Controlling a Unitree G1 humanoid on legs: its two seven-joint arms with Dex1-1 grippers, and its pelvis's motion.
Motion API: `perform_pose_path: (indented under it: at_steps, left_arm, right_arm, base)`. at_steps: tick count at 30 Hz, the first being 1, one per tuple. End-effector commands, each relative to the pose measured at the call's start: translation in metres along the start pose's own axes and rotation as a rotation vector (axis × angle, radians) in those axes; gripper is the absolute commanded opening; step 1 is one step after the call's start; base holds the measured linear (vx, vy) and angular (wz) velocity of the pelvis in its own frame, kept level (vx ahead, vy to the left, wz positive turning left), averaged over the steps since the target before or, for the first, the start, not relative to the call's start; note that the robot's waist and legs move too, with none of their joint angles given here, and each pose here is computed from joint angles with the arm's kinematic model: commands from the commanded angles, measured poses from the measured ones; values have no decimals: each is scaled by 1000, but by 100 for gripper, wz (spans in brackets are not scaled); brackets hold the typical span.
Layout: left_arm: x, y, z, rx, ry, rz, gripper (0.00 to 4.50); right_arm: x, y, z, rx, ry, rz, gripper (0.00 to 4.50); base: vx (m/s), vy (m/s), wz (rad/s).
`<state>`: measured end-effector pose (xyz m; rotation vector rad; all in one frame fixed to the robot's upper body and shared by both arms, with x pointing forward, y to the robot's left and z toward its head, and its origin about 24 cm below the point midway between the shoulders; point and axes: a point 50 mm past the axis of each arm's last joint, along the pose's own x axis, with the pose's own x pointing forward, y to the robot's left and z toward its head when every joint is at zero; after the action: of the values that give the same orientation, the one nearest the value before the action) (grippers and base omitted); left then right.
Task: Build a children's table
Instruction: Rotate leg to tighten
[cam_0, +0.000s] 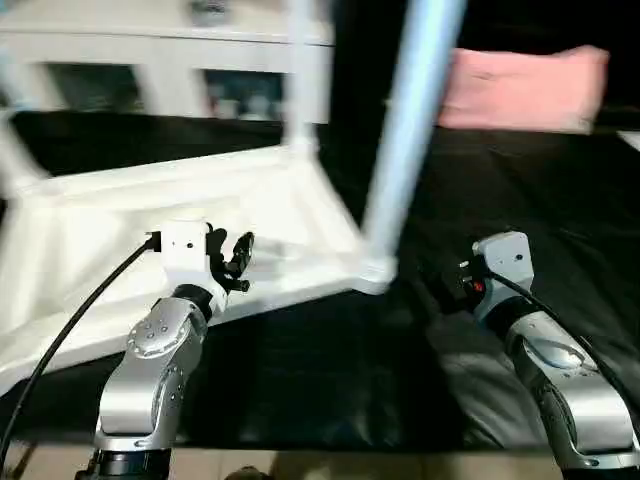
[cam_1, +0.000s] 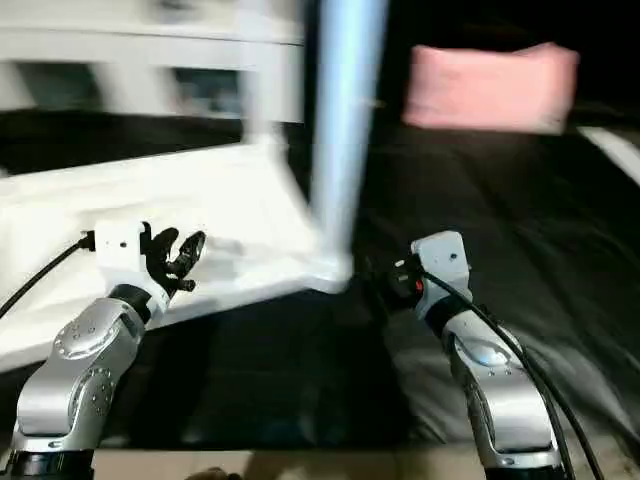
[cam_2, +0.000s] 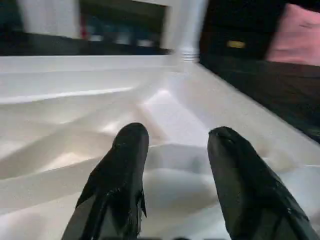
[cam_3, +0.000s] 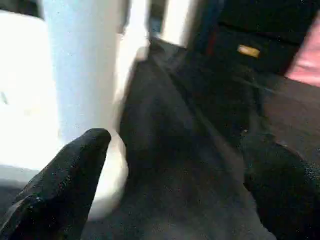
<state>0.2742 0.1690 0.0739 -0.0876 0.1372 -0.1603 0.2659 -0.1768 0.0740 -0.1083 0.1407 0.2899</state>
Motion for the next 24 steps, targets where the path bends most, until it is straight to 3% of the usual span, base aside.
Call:
perform_pose_path:
  at_steps: [1,10,21,24]
  left_arm:
    - [1,-6,6,0,-28,-23,223]
    - [1,-9,5,7,-26,-52,223]
    - [5,-20,11,-6,-37,-177,223]
    - [6,-25,13,-42,-40,-250,250]
  right_arm:
    - [-4,-14,-4,15,23,-72,450]
    - [-7,-19,-8,10,48,-115,450]
    - [-5,-20,-7,12,46,-121,450]
    - [-5,-20,-7,11,46,-122,450]
  base:
    - [90,23,21]
    - [46,-6,1]
    - [-92,9,-4]
    - [-38,15,-8]
